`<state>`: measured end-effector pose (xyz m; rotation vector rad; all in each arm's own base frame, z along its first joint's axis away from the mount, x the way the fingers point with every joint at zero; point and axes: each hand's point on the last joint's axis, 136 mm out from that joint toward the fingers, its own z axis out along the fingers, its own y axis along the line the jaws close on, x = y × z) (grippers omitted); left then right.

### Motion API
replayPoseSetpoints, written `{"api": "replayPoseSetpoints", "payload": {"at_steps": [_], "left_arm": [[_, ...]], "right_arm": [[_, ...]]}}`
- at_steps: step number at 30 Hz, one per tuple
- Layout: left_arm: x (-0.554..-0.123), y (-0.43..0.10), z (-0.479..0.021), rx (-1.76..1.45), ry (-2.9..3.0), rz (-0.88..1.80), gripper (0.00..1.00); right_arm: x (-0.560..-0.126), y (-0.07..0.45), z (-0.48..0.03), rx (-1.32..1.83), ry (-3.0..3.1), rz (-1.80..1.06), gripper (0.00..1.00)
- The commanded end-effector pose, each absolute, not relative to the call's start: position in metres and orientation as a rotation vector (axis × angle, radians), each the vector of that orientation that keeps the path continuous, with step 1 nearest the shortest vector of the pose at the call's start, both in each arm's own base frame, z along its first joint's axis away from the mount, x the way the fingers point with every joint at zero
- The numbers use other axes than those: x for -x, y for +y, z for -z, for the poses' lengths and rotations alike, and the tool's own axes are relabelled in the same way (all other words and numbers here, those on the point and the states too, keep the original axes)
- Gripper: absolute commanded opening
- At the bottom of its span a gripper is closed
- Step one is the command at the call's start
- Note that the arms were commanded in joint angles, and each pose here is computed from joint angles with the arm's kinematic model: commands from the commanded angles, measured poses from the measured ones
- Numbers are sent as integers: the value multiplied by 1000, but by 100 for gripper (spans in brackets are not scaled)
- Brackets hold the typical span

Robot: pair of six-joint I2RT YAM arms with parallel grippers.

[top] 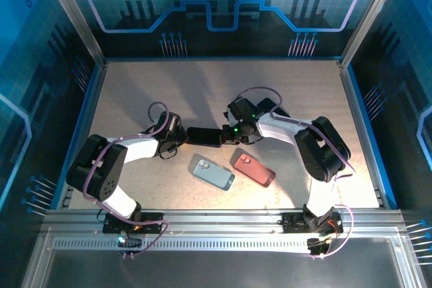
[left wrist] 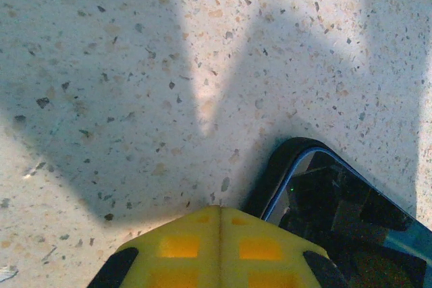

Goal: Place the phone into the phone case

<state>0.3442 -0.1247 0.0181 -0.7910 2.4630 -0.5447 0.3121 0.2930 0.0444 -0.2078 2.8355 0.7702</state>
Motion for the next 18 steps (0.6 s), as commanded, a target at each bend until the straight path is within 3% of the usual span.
{"api": "replayPoseSetpoints", "payload": {"at_steps": [1,18], "left_arm": [[-332,-124,-14,783,2503,523,0],[-333,-125,-14,779,2506,528,0]], "right_arm": [[-305,296,-48,251,2838,-765,0],[-293,302,-10,264,2934,-733,0]]}}
